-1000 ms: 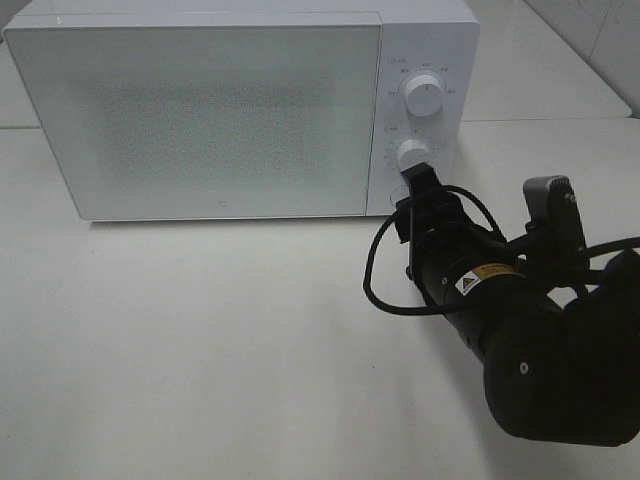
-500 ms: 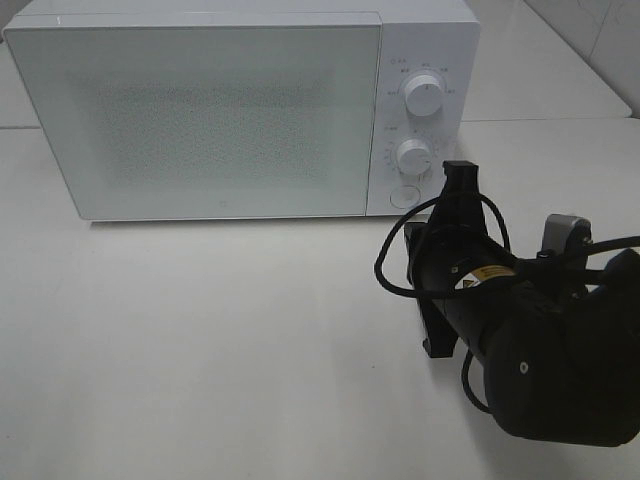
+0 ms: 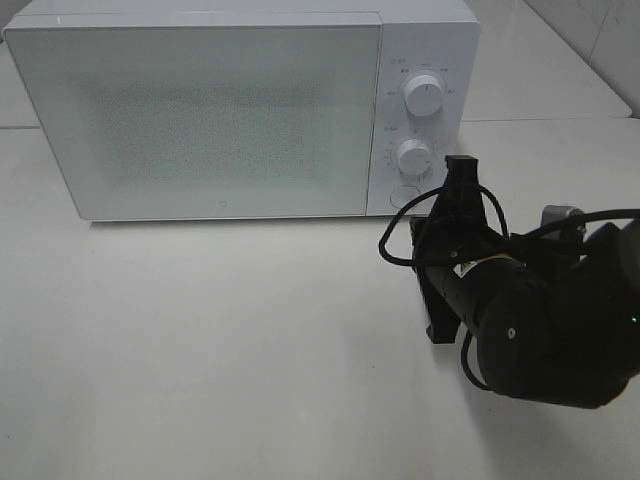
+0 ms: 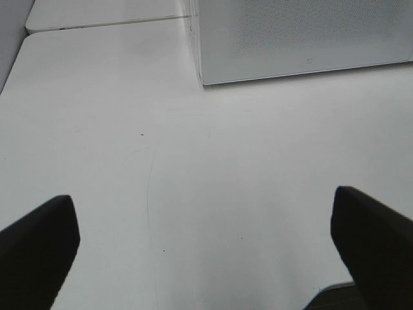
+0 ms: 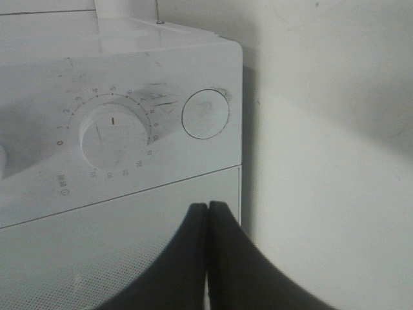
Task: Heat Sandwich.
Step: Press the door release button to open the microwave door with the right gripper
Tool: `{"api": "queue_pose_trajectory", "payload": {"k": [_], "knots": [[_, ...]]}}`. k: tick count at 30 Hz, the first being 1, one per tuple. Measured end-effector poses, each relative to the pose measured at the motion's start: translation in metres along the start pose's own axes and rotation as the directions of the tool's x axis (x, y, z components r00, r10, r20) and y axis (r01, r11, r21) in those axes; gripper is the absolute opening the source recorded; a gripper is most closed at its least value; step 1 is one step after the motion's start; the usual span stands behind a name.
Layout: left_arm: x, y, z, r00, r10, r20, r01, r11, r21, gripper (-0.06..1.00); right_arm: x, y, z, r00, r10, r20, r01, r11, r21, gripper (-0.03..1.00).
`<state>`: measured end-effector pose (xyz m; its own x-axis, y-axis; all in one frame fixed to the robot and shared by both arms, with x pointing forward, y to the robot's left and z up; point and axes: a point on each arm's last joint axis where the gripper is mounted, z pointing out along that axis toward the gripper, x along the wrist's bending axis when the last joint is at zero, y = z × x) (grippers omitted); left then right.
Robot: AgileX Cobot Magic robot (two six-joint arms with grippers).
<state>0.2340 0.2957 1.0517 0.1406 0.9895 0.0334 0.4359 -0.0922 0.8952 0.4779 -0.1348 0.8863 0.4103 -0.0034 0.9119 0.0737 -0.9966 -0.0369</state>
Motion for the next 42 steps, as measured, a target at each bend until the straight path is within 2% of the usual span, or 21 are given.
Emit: {"api": "queue_pose_trajectory", "payload": {"k": [23, 42], "knots": [[0.0, 0.0, 0.0, 1.0, 0.0, 0.0, 0.0, 1.0, 0.0, 0.99, 0.016, 0.01, 0.076, 0.999, 0.025, 0.042, -0.025, 1.0, -0.011, 0.01], [0.0, 0.0, 0.0, 1.0, 0.0, 0.0, 0.0, 1.0, 0.0, 0.99, 0.009, 0.013, 0.099, 0.997, 0.031, 0.064, -0.028, 0.999, -0.036, 0.01]]}}
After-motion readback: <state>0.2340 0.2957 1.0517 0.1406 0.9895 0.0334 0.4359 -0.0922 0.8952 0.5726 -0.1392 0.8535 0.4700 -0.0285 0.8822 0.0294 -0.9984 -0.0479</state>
